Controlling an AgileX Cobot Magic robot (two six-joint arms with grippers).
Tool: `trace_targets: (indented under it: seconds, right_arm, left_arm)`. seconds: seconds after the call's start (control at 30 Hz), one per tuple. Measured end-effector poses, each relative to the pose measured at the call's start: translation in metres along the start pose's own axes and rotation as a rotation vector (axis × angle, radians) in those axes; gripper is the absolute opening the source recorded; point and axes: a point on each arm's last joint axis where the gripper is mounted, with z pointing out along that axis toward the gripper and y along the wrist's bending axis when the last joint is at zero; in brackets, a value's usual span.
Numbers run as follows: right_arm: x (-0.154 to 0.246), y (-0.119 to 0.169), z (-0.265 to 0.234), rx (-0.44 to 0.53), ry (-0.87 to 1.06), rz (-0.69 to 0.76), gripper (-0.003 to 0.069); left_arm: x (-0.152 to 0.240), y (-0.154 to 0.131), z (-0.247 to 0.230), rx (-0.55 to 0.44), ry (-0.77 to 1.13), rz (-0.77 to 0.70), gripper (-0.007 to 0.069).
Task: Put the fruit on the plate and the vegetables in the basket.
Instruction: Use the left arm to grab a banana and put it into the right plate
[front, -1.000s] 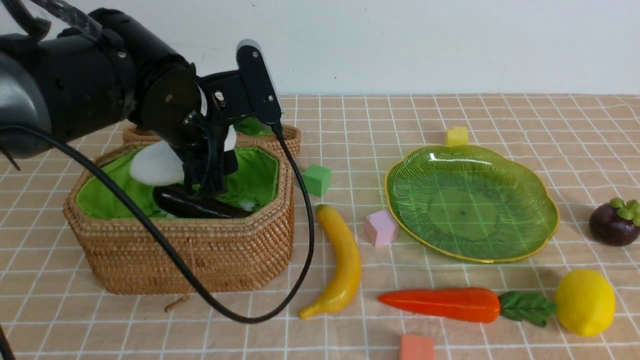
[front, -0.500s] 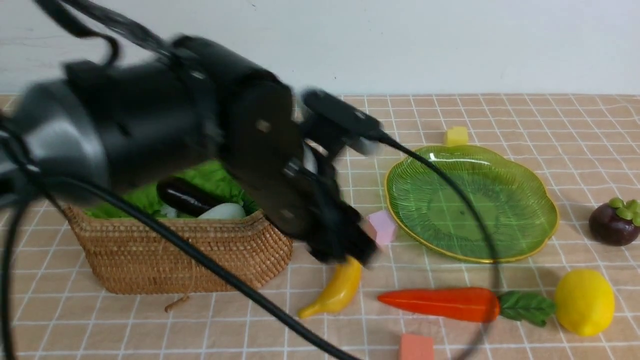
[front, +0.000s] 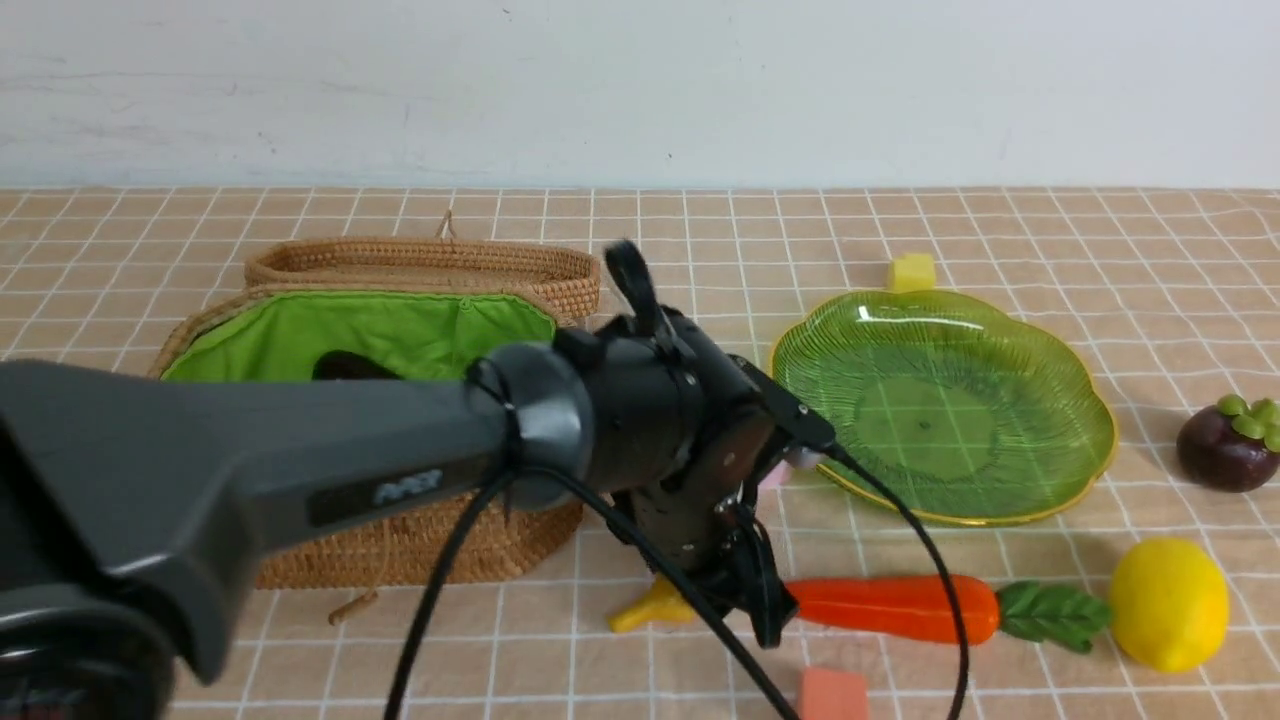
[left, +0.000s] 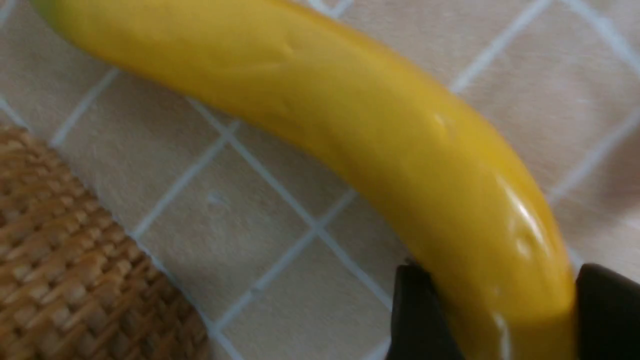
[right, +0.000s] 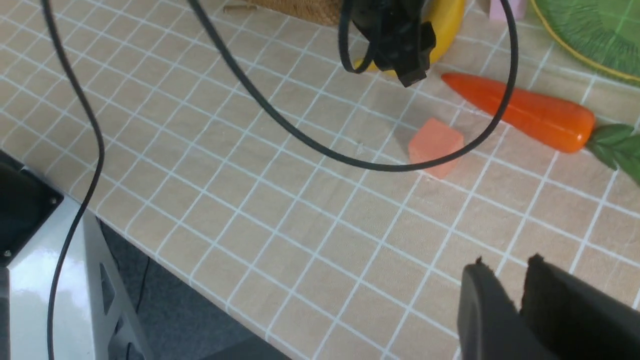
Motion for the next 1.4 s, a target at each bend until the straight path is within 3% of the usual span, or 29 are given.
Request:
trace_targets:
  seconds: [0.13, 0.33, 0.47, 0.6, 0.73, 0.9, 0.97, 1.07, 1.13, 1.17, 1.27, 1.33, 1.4]
  right_arm:
    - [0.002, 0.002, -0.003, 0.002, -0.014, -0.008, 0.0148]
    - [0.005, 0.001, -0.008, 0.042, -0.032, -0.022, 0.0153]
    - [0.001, -0.007, -0.011, 0.142, -0.078, 0.003, 0.0157]
    - [-0.005, -0.013, -0.012, 0.201, -0.144, 0.039, 0.0159]
    - [-0.006, -0.012, -0.012, 0.194, -0.155, 0.046, 0.0159]
    - [-0.006, -0.01, -0.012, 0.167, -0.153, 0.059, 0.016]
    - [-0.005, -0.009, -0.012, 0.163, -0.147, 0.061, 0.016]
    - [-0.005, -0.01, -0.012, 0.168, -0.144, 0.062, 0.0162]
    - [-0.005, -0.01, -0.012, 0.173, -0.144, 0.061, 0.0162]
    - [-0.005, -0.011, -0.012, 0.175, -0.148, 0.064, 0.0164]
    - [-0.007, -0.011, -0.011, 0.173, -0.156, 0.086, 0.0167]
    - [-0.01, -0.014, -0.006, 0.172, -0.135, 0.109, 0.0169]
    - [-0.015, -0.019, 0.002, 0.175, -0.095, 0.126, 0.0169]
  left_arm:
    - [-0.001, 0.002, 0.004, -0.026, -0.004, -0.037, 0.0304]
    - [-0.01, 0.004, -0.008, -0.043, -0.007, -0.079, 0.0305]
    - [-0.046, 0.001, -0.063, -0.031, -0.186, -0.04, 0.0305]
    - [-0.087, -0.011, -0.105, 0.09, -0.424, 0.026, 0.0305]
    - [-0.117, -0.019, -0.078, 0.178, -0.494, 0.076, 0.0305]
    - [-0.129, -0.026, -0.005, 0.183, -0.454, 0.119, 0.0305]
    - [-0.128, -0.025, 0.012, 0.183, -0.434, 0.114, 0.0338]
    - [-0.129, -0.023, 0.011, 0.188, -0.427, 0.086, 0.0472]
    - [-0.129, -0.021, 0.001, 0.195, -0.417, 0.067, 0.0535]
    - [-0.127, -0.019, -0.016, 0.204, -0.389, 0.051, 0.0607]
    - [-0.121, -0.01, -0.064, 0.217, -0.331, 0.046, 0.0657]
    - [-0.111, -0.002, -0.107, 0.223, -0.271, 0.045, 0.0643]
    - [-0.1, 0.008, -0.156, 0.215, -0.273, 0.01, 0.0576]
